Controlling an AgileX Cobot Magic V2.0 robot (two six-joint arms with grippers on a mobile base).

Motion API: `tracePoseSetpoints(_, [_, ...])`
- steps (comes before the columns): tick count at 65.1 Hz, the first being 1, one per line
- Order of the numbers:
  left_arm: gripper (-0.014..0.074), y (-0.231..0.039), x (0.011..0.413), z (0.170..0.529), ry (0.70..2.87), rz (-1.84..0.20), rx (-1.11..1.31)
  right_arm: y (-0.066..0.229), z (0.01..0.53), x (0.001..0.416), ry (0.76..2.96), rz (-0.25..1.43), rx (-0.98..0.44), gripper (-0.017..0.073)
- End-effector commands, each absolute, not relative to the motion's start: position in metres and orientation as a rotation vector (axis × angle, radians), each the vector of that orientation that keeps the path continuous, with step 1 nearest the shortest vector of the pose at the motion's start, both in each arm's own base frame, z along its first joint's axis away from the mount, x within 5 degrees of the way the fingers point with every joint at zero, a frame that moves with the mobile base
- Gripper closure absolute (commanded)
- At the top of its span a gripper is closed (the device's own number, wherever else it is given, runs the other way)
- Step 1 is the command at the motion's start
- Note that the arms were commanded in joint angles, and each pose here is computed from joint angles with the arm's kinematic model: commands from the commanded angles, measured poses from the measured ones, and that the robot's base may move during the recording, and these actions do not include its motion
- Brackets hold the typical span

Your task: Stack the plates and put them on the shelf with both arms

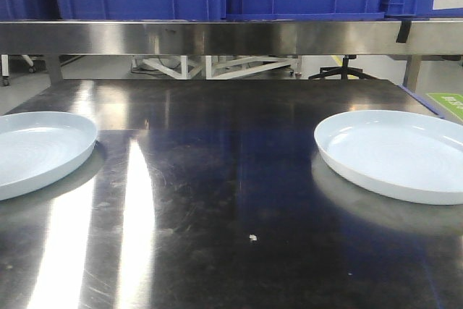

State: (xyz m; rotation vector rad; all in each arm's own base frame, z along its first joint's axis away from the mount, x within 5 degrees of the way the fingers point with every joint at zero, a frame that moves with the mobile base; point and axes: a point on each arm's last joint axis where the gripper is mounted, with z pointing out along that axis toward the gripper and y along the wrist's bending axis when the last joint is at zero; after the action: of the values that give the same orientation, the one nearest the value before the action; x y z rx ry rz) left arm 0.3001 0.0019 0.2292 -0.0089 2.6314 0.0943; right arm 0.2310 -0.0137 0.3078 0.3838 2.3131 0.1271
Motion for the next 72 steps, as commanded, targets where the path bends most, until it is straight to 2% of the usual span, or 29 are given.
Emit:
tracePoseSetpoints(1, [0.0015,0.001,0.309,0.244,2.528,0.081,-0.019,-0.014,0.327,0.234,2.202,0.127,0.353,-0.0011])
tracePoseSetpoints(34, [0.0026,0.001,0.325,0.209,2.597,0.071,-0.034,-0.014,0.327,0.234,2.202,0.127,0.353,-0.0011])
tracePoseSetpoints(41, [0.0121,0.001,0.327,0.207,2.585,0.068,-0.033,-0.014,0.327,0.234,2.202,0.127,0.353,-0.0011])
tracePoseSetpoints(45, [0.0255,0.001,0.328,0.208,2.580,0.067,-0.032,-0.014,0.327,0.234,2.202,0.127,0.353,-0.0011])
tracePoseSetpoints(50, [0.0526,0.001,0.328,0.208,2.580,0.059,-0.043,-0.014,0.327,0.234,2.202,0.127,0.353,-0.0011])
tracePoseSetpoints(55, [0.0473,0.000,0.328,0.210,2.578,0.037,-0.068,-0.014,0.328,0.234,2.200,0.128,0.354,-0.0011])
tracePoseSetpoints(62, [0.0492,-0.002,0.330,0.221,2.579,0.002,-0.115,-0.014,0.328,0.234,2.197,0.128,0.354,-0.0011])
tracePoseSetpoints(72, [0.0494,-0.005,0.332,0.261,2.506,-0.051,-0.156,-0.014,0.328,0.234,2.194,0.128,0.353,-0.0011])
